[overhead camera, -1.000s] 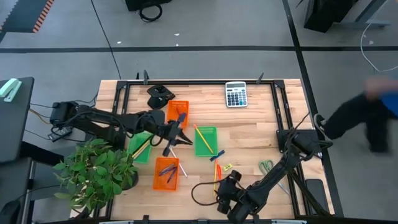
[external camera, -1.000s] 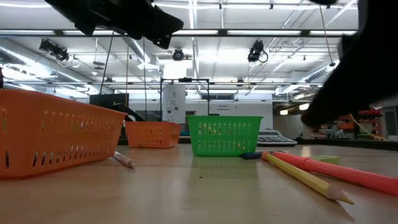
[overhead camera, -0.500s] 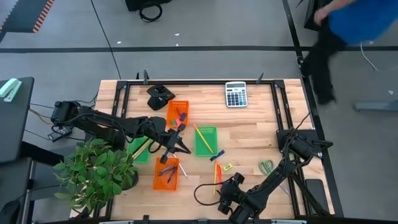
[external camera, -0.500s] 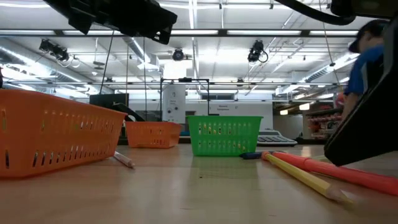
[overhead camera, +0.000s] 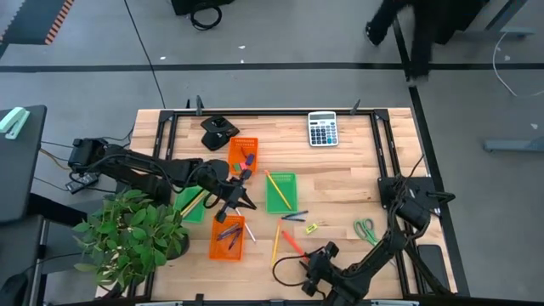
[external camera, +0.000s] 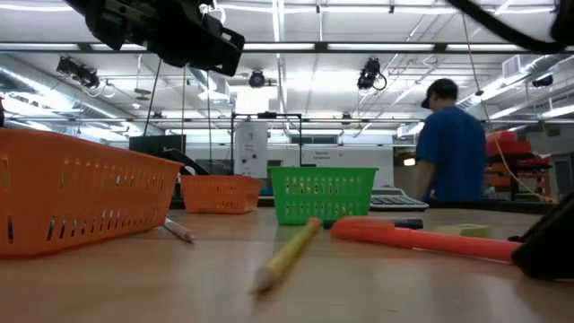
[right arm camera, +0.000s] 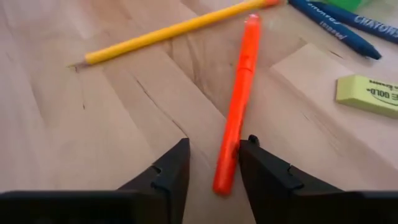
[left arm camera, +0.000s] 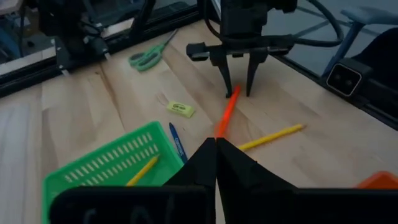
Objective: Sort crayons/erasers/pens/pencils in bins
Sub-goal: Put the orange pen into the left green basket
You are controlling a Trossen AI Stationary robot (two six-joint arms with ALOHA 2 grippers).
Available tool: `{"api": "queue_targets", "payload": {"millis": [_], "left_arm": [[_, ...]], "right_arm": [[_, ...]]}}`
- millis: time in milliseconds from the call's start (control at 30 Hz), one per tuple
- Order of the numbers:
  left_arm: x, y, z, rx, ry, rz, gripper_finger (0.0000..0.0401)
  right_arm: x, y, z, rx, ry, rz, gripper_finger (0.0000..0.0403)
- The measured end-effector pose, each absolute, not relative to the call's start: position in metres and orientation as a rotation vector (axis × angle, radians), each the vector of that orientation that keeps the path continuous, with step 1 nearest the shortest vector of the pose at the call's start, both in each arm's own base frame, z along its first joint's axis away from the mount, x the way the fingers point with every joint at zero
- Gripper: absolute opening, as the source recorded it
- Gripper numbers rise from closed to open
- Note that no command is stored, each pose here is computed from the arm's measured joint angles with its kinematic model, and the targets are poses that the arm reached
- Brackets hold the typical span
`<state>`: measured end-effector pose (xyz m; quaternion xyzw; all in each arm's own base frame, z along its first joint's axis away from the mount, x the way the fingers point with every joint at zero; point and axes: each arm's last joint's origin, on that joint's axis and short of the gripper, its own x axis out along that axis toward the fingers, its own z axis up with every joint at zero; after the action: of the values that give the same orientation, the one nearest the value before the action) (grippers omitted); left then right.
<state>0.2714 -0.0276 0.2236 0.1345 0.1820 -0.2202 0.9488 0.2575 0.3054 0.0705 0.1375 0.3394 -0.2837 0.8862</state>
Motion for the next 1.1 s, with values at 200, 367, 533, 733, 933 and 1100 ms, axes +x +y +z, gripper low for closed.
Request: {"api": "queue_targets", "payload": {"millis": [200,367,533,733,933,1100], "left_arm": [[0.272,-0.028,0.224,0.275,0.367,-0.447,0.0020],[0.272,-0.027,0.225,0.311,0.351,-0.445,0.0022],[0.273,-0.027,0.227,0.289,0.337,-0.437,0.0012],[0.273,-0.027,0.226,0.231,0.355,-0.427,0.0020],[0.272,-0.028,0.226,0.164,0.370,-0.414,0.0025],[0.273,-0.028,0.226,0.123,0.381,-0.391,0.0015]], "right_arm": [[0.245,0.305,0.086,0.258,0.753,-0.594,0.0120],[0.244,0.304,0.088,0.236,0.772,-0.590,0.0079],[0.243,0.305,0.088,0.176,0.793,-0.559,0.0049],[0.240,0.308,0.100,0.146,0.899,-0.480,0.0067],[0.233,0.306,0.150,0.197,0.884,-0.404,0.0121],[0.234,0.300,0.170,0.098,0.731,-0.407,0.0159]]}}
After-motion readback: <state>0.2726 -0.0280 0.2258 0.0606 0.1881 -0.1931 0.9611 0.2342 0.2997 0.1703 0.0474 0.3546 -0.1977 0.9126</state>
